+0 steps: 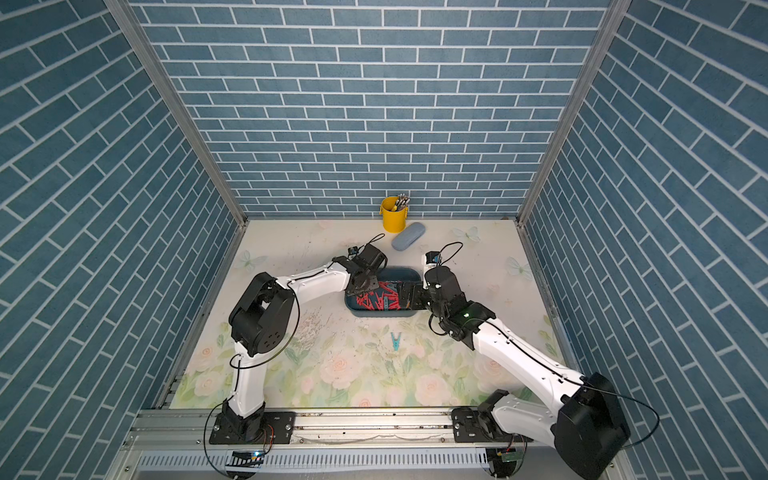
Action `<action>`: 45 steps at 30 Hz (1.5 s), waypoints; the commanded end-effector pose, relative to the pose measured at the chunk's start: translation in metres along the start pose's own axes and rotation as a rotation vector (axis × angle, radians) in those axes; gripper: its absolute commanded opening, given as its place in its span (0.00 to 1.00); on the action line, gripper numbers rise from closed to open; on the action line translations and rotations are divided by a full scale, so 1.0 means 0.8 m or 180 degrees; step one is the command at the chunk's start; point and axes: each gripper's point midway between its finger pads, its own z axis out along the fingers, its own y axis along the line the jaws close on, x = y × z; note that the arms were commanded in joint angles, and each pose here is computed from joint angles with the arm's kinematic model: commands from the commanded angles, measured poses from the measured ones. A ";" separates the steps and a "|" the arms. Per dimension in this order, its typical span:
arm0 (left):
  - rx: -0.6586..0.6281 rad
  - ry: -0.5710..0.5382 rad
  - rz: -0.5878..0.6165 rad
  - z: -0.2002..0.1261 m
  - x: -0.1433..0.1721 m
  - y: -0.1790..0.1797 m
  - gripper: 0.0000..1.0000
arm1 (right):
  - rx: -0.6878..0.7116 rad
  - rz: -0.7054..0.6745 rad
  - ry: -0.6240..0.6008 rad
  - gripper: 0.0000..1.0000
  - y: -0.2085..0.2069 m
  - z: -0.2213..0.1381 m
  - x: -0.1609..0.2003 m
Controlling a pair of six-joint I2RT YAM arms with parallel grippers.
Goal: Take the clothespins out of the storage box
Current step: Pick up the clothespin from the storage box.
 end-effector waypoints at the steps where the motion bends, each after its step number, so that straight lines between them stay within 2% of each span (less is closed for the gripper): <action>1: -0.0163 0.0037 -0.0014 0.015 0.002 0.015 0.27 | -0.0016 -0.0126 0.0007 0.99 -0.001 0.005 0.002; 10: -0.0152 0.0114 0.0001 0.031 0.010 0.014 0.25 | -0.0021 -0.0128 0.0022 0.99 -0.003 0.007 0.002; 15: -0.0137 0.0104 -0.0013 0.029 0.008 0.013 0.11 | -0.0023 -0.0130 0.0030 0.99 -0.003 0.006 0.003; 18: -0.0102 0.0075 -0.0032 0.021 0.003 0.009 0.09 | -0.0034 -0.0130 0.0031 0.99 -0.003 0.006 0.003; 26: 0.0082 -0.0060 -0.0040 -0.022 -0.011 -0.018 0.09 | -0.0132 -0.0121 0.0044 0.99 0.002 0.008 0.006; 34: 0.0304 -0.0178 -0.0102 -0.076 -0.008 -0.037 0.10 | -0.0302 -0.0113 0.0087 0.99 0.012 0.006 0.013; 39: 0.0388 -0.0215 -0.0132 -0.107 0.009 -0.039 0.10 | -0.0391 -0.0103 0.0117 0.99 0.014 0.004 0.022; 45: 0.0449 -0.0215 -0.0148 -0.140 0.052 -0.028 0.10 | -0.0550 -0.0069 0.0204 0.99 0.020 0.001 0.035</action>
